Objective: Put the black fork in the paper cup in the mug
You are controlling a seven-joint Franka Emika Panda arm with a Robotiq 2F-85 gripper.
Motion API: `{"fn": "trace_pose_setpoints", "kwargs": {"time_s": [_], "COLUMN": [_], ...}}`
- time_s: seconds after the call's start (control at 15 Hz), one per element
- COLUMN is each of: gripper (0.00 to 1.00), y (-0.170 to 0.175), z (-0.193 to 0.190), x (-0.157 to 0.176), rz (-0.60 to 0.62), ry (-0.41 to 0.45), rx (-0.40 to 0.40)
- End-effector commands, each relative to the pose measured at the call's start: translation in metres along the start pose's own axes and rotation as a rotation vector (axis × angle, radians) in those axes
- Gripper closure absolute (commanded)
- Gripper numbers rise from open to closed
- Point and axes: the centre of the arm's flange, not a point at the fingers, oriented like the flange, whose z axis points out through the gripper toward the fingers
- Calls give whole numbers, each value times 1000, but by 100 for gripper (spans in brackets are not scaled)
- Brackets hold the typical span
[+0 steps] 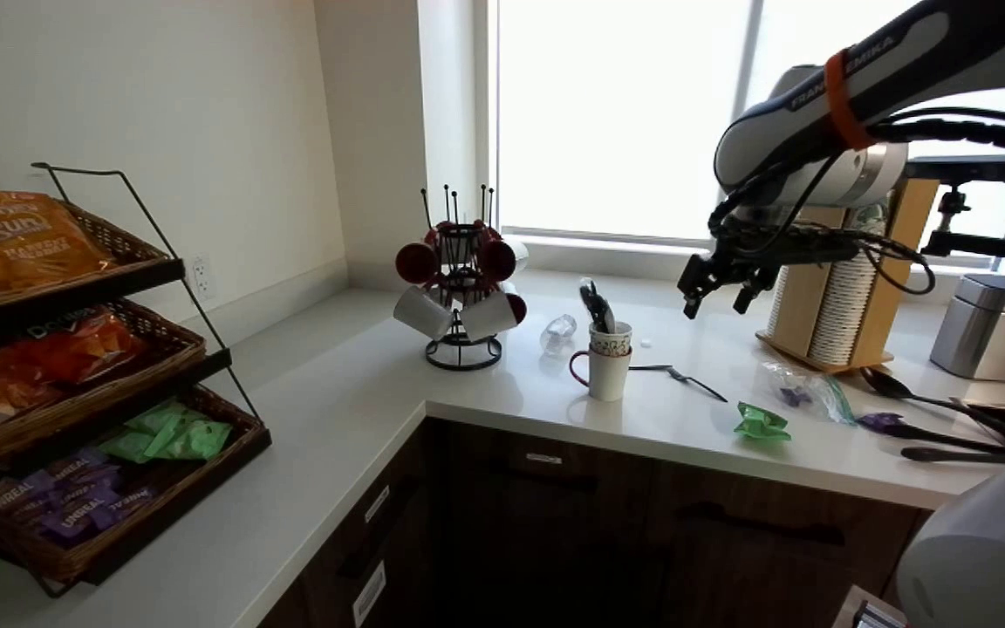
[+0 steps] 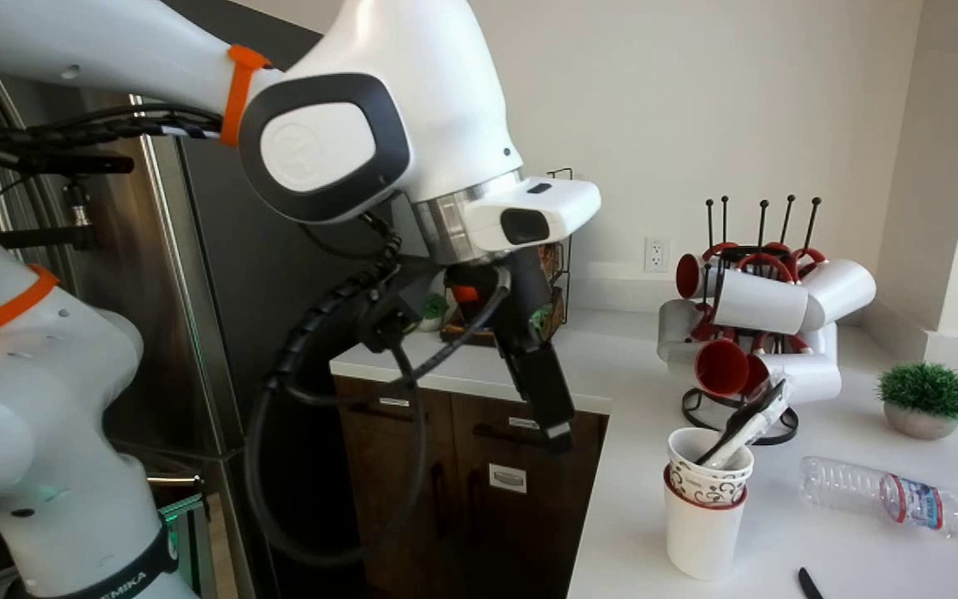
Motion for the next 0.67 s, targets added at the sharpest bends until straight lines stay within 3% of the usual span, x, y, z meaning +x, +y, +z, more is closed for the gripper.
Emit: {"fn": "trace_pose_setpoints", "kwargs": {"time_s": [0.0,0.27,0.6], "gripper": [0,0,0], "y": [30,66,88], "z": [39,76,125], "x": [36,48,48], "rz": [-40,-84,-164], "ry": [36,20,-62], "rx": [-61,-75,-20]}}
